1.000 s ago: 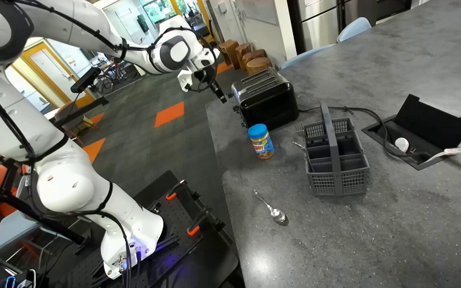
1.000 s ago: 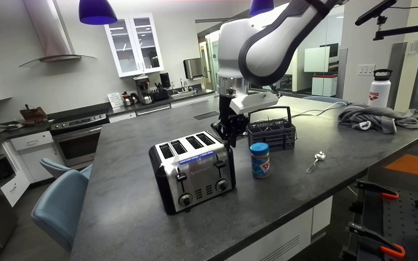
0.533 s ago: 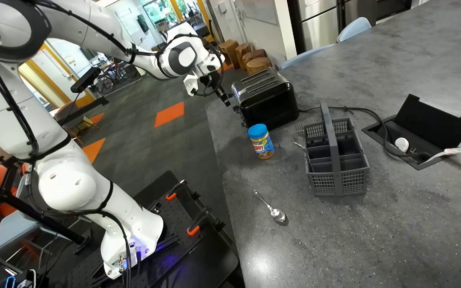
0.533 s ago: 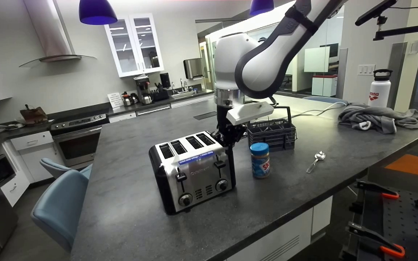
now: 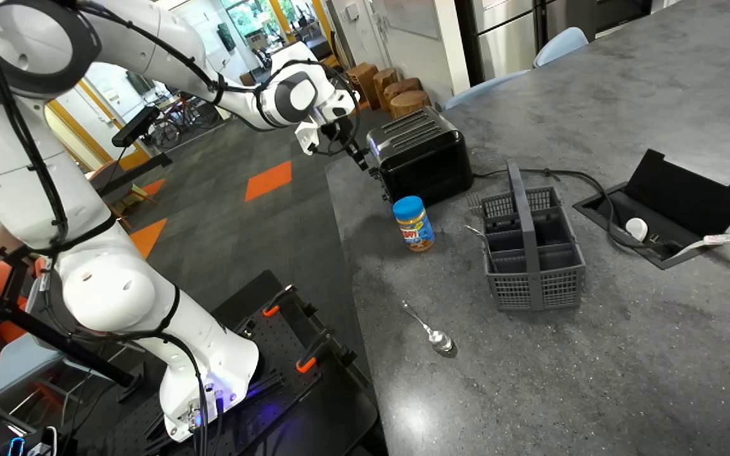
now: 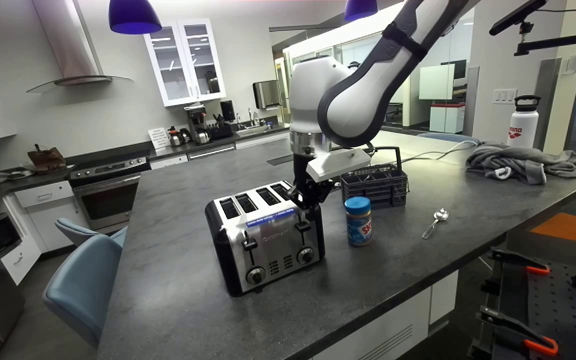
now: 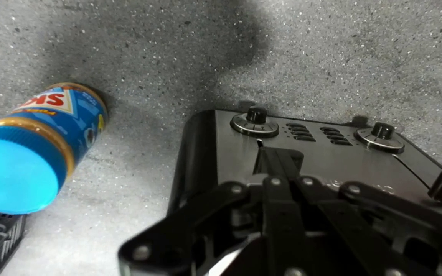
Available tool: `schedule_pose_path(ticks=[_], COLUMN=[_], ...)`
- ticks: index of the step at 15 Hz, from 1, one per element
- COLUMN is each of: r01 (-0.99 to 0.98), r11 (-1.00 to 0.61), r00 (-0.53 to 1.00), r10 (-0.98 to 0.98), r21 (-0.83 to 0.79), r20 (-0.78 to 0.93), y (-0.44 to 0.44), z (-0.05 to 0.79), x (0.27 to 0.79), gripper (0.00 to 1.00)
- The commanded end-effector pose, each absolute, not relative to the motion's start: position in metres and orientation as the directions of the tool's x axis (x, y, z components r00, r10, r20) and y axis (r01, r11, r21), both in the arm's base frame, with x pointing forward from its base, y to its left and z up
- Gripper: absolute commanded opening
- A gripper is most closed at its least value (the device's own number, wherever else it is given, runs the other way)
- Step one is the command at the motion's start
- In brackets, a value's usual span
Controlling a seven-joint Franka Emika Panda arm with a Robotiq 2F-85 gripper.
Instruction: Push down the right switch of the toaster
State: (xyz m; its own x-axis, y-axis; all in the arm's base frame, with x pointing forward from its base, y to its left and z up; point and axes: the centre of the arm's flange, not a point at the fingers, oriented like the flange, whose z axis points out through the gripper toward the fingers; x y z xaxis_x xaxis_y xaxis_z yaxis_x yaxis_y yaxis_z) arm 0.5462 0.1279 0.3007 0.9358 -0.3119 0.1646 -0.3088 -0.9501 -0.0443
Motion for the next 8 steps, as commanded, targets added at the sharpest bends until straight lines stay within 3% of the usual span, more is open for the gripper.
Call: schedule_pose_path(ticks=[1,8], r01=[-0.318,-0.316], r11=[-0.947,-0.948], r00=[0.927,0.925], r10=[-0.32,-0.317], r21=[-0.043,-0.041], r20=[0.194,0.209], y=[0.135,0.135], z=[0.294,0.283], x=[0.558,0.567], gripper=[0.0,0.0])
